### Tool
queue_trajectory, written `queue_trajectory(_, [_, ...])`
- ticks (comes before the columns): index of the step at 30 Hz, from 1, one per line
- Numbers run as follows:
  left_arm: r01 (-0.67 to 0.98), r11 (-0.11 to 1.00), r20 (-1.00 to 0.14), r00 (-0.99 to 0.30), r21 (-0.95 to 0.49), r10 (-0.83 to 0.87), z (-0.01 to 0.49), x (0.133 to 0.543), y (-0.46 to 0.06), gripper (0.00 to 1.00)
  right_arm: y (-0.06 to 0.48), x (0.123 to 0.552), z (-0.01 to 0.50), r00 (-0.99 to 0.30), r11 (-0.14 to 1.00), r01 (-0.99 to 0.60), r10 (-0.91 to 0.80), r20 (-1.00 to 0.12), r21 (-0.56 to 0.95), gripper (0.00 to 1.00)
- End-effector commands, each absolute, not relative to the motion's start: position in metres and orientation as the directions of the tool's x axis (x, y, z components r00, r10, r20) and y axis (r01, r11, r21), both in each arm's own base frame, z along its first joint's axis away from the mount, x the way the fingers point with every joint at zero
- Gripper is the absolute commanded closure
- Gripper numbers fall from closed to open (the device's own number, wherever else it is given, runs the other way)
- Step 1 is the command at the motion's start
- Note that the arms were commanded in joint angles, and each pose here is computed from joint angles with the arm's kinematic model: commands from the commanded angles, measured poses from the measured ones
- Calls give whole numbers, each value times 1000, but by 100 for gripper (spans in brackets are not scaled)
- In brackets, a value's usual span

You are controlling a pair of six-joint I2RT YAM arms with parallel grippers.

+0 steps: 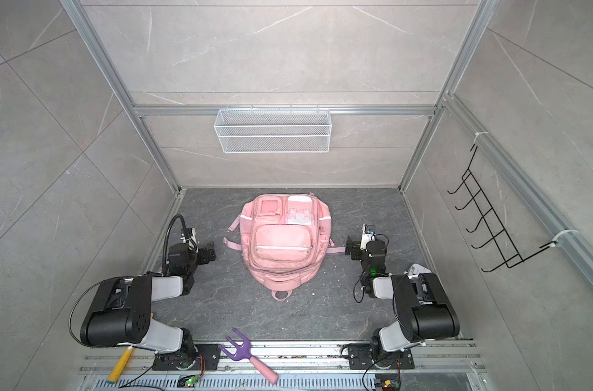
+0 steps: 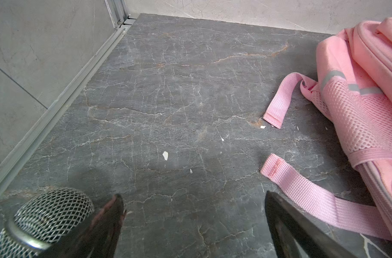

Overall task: Pack books, pencil case, and school supplies into a backpack
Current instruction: Reset both arms

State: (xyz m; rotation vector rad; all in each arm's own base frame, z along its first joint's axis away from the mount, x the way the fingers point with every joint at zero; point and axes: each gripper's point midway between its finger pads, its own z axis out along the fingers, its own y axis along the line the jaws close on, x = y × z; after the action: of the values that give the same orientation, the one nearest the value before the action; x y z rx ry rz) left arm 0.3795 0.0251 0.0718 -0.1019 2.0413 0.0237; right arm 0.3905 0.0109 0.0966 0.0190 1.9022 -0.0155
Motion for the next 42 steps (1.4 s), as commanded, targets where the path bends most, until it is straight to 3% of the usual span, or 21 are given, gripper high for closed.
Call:
queue_trajectory(1, [-53,999,-915,-402,-11,-32,85,387,23,0,13,390,96,-317,1000,11,10,-948,7,1])
queue_trajectory(7, [-54,998,-916,-400,-11,-32,85,386,23,0,12,390,96,-315,1000,14,7,-949,3,0])
queue_trajectory(12, [108,994,-949,-312,1,35,92,371,-4,0,12,389,96,-311,1000,12,4,-950,0,0])
queue_trajectory(15, [-4,1000,-921,-389,-17,-17,86,385,14,0,11,389,96,-313,1000,14,4,-950,0,0])
queue_trajectory(19, [83,997,-947,-320,-4,22,91,373,1,0,12,389,96,-313,1000,12,4,-950,0,0])
queue_trajectory(23, [-40,999,-919,-392,-16,-30,85,385,21,0,11,389,95,-315,1000,14,4,-949,-1,0])
queue_trajectory(42, [-36,999,-922,-387,-17,-29,86,385,20,0,14,389,97,-308,1000,-3,-2,-952,-1,0])
